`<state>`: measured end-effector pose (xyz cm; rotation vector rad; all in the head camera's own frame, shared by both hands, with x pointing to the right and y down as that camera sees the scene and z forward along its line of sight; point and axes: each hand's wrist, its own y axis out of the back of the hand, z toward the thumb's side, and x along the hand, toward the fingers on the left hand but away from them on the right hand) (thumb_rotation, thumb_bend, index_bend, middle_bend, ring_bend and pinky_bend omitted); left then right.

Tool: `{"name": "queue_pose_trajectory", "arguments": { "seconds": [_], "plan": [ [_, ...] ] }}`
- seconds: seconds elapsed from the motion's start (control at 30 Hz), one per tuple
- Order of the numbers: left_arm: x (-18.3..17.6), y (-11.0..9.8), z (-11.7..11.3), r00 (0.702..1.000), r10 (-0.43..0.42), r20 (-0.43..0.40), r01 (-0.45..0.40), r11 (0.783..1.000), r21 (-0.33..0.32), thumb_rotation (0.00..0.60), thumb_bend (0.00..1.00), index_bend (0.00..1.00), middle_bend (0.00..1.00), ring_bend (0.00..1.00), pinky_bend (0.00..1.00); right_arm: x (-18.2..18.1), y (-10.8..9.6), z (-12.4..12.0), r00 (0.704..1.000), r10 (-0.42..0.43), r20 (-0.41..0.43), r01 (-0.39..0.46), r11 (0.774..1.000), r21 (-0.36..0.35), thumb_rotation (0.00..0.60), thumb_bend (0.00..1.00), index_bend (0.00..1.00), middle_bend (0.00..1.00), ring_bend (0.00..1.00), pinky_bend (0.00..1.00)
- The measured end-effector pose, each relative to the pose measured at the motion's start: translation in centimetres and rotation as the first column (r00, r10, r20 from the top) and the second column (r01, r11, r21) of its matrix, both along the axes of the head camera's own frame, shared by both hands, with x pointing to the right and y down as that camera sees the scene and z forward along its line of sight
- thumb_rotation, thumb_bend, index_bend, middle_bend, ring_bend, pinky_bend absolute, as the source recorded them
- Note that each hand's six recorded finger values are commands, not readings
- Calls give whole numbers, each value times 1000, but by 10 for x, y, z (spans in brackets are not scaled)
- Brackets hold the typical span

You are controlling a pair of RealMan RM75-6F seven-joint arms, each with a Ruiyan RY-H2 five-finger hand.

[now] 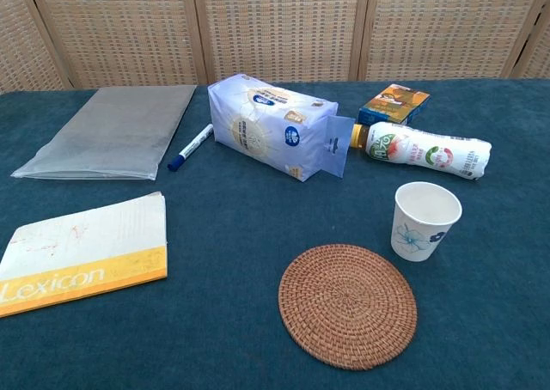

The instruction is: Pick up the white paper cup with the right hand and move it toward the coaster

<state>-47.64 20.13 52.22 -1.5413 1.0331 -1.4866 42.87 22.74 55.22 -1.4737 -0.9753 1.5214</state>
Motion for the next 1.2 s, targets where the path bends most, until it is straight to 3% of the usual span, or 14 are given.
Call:
{"name": "queue_pose_trajectory", "arguments": {
  "seconds": [0.33, 0.47, 0.57, 0.67, 0.83, 1.0, 1.2],
  "plan": [
    [2, 0, 4, 1000, 5, -2, -5, 1000, -16, 600, 0, 0, 0, 0, 0, -3, 0, 4, 1000, -7, 10, 7, 1000, -11, 600, 0, 50, 0, 0, 0],
    [3, -1, 4, 1000, 2, -8, -2, 1000, -15, 600, 0, 0, 0, 0, 0, -11, -3, 10, 998, -17, 68, 20, 999, -31, 600, 0, 51, 0, 0, 0],
    [5, -2, 4, 1000, 6, -4, -6, 1000, -15, 600, 0, 0, 0, 0, 0, -29, -14, 21, 988, -72, 138, 81, 995, -62, 600, 0, 48, 3, 0, 0],
    [5, -2, 4, 1000, 2, 1, -2, 1000, -14, 600, 0, 0, 0, 0, 0, -53, -27, 38, 965, -138, 224, 166, 980, -110, 600, 0, 47, 7, 0, 0],
    [4, -2, 6, 1000, -5, 6, 5, 1000, -18, 600, 0, 0, 0, 0, 0, -98, -44, 65, 908, -208, 364, 297, 932, -207, 600, 0, 48, 7, 0, 0],
    [0, -3, 10, 1000, -19, 11, 20, 999, -37, 600, 0, 0, 0, 0, 0, -141, -58, 88, 867, -282, 412, 407, 877, -256, 600, 0, 56, 7, 0, 0],
    [-2, -7, 13, 1000, -30, 9, 30, 999, -45, 600, 0, 0, 0, 0, 0, -166, -67, 105, 860, -312, 403, 444, 848, -291, 600, 0, 69, 37, 3, 0]
  ]
}}
